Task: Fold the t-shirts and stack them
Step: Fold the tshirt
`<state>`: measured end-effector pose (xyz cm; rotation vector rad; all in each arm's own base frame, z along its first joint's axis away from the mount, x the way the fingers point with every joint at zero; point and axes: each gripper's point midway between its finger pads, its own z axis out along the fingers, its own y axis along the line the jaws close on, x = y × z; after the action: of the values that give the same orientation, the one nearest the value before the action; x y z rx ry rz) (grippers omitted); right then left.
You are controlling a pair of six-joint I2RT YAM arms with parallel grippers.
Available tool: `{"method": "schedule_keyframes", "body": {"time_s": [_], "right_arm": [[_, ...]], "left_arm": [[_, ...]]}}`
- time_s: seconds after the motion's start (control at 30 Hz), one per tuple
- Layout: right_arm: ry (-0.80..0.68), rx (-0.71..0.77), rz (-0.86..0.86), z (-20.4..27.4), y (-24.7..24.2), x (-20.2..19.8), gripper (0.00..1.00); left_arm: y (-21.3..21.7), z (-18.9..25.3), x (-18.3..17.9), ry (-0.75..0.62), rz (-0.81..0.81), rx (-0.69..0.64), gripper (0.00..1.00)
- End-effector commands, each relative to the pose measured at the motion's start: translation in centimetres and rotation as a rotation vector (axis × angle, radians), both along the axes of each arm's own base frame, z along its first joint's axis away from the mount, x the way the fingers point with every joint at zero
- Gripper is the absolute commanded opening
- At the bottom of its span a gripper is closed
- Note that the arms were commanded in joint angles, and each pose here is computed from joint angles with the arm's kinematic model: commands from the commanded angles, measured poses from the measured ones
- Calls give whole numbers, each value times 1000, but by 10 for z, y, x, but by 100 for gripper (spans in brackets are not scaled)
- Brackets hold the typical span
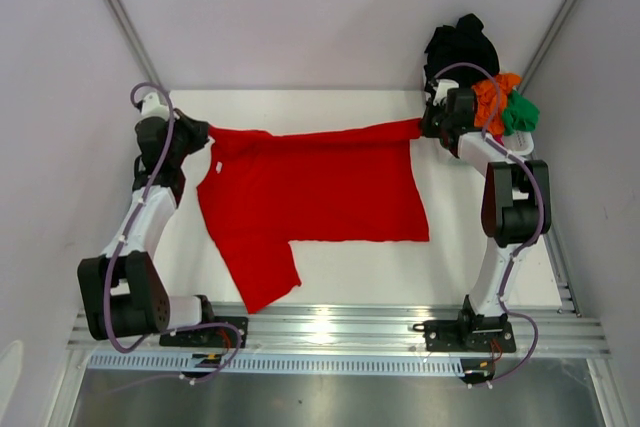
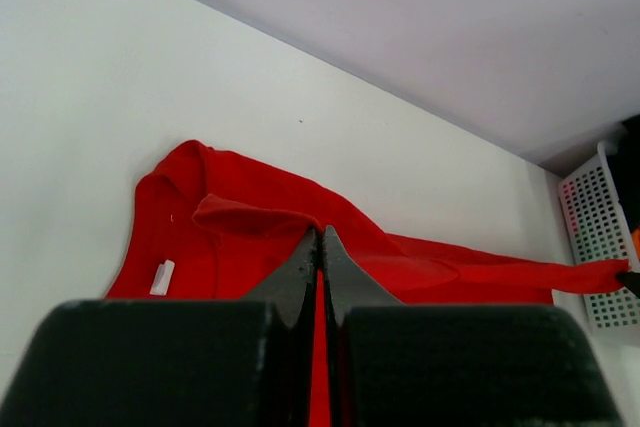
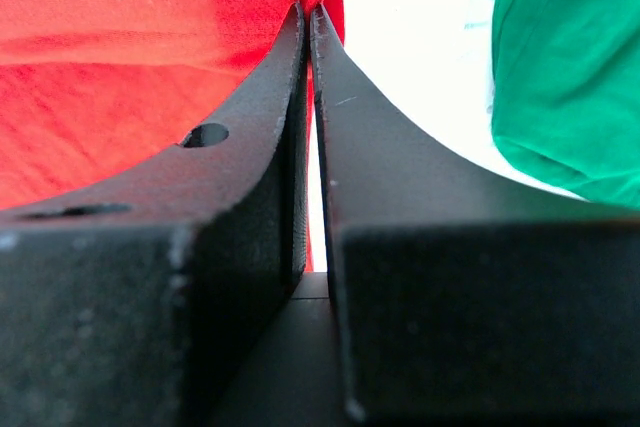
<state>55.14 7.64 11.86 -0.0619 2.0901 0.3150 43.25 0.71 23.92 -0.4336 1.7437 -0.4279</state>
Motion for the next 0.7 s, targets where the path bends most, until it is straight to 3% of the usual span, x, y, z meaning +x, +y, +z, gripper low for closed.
{"method": "schedule_keyframes", "body": {"time_s": [0.0, 0.67], "right_arm": [[-107, -7, 7, 39, -4, 4, 0], [-70, 16, 7, 25, 0, -10, 0]], "left_arm": [[4, 20, -6, -74, -8, 56, 1], [0, 0, -25, -27, -114, 161, 1]]}}
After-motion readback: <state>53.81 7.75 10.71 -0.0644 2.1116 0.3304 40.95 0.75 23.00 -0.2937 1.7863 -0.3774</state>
